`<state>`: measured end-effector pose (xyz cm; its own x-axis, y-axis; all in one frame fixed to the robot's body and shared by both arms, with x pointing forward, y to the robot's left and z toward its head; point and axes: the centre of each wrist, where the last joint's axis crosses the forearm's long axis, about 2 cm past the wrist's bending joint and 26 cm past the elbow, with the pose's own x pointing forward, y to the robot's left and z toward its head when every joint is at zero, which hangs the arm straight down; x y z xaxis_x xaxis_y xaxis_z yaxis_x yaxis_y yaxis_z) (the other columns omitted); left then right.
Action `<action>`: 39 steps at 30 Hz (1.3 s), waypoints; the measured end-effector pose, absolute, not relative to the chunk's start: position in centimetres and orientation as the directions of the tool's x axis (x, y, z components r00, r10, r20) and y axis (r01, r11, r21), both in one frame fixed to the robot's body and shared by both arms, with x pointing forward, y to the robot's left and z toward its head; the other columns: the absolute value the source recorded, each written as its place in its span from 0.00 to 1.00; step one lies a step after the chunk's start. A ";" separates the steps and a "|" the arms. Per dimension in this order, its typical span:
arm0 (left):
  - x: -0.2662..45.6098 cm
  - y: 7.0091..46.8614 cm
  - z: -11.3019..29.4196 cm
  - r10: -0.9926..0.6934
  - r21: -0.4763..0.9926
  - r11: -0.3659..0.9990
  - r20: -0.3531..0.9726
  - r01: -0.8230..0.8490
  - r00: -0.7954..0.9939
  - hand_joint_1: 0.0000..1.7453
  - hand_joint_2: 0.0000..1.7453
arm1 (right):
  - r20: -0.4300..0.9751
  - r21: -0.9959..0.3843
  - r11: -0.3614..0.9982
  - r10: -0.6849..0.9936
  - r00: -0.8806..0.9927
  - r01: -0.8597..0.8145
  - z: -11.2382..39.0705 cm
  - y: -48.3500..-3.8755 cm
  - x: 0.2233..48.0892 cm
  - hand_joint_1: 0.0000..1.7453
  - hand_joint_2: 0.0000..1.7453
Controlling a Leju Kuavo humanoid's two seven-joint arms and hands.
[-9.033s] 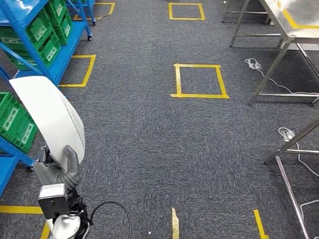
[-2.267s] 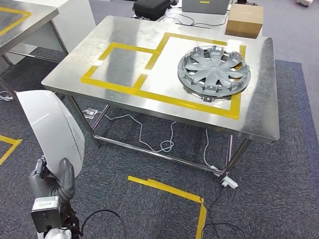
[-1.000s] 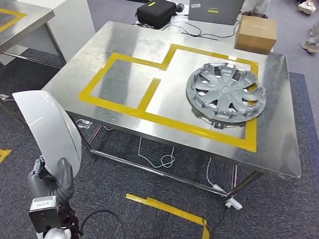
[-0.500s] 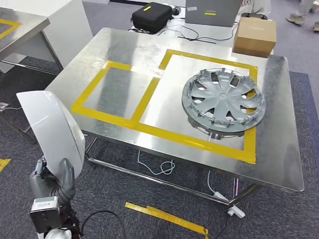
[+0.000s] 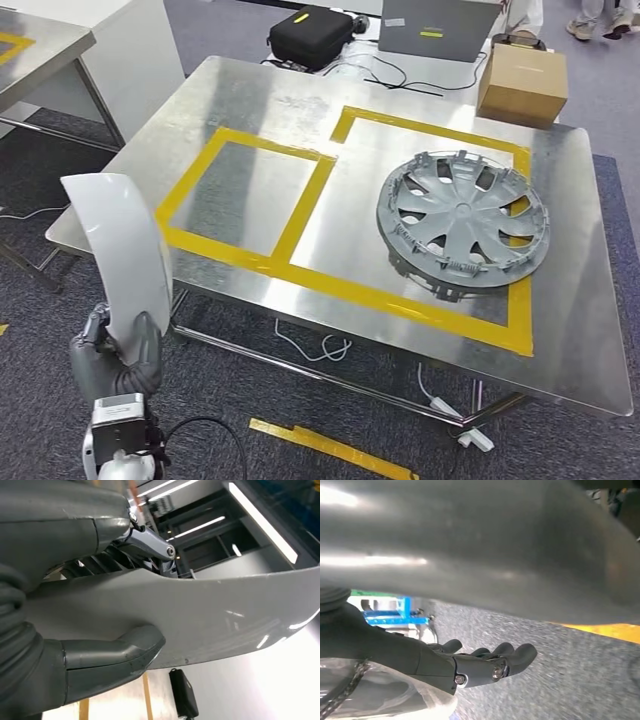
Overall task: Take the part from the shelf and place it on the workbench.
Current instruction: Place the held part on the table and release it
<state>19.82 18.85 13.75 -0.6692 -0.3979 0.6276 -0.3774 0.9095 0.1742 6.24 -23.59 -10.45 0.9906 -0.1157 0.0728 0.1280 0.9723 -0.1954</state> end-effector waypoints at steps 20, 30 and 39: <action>28.1 15.8 18.9 -0.478 0.699 0.650 0.072 -0.297 -0.876 1.00 1.00 | 0.120 -0.332 0.893 0.359 0.926 -0.304 -9.6 -22.7 10.0 0.00 0.00; 30.7 16.9 18.1 -0.511 0.791 0.522 -0.009 -0.319 -0.860 1.00 1.00 | 0.124 -0.338 0.870 0.420 0.899 -0.360 -9.5 -22.2 10.3 0.00 0.00; 31.0 17.0 17.6 -0.506 0.810 0.501 -0.011 -0.305 -0.862 1.00 1.00 | 0.123 -0.338 0.866 0.428 0.895 -0.368 -9.5 -22.1 10.2 0.00 0.00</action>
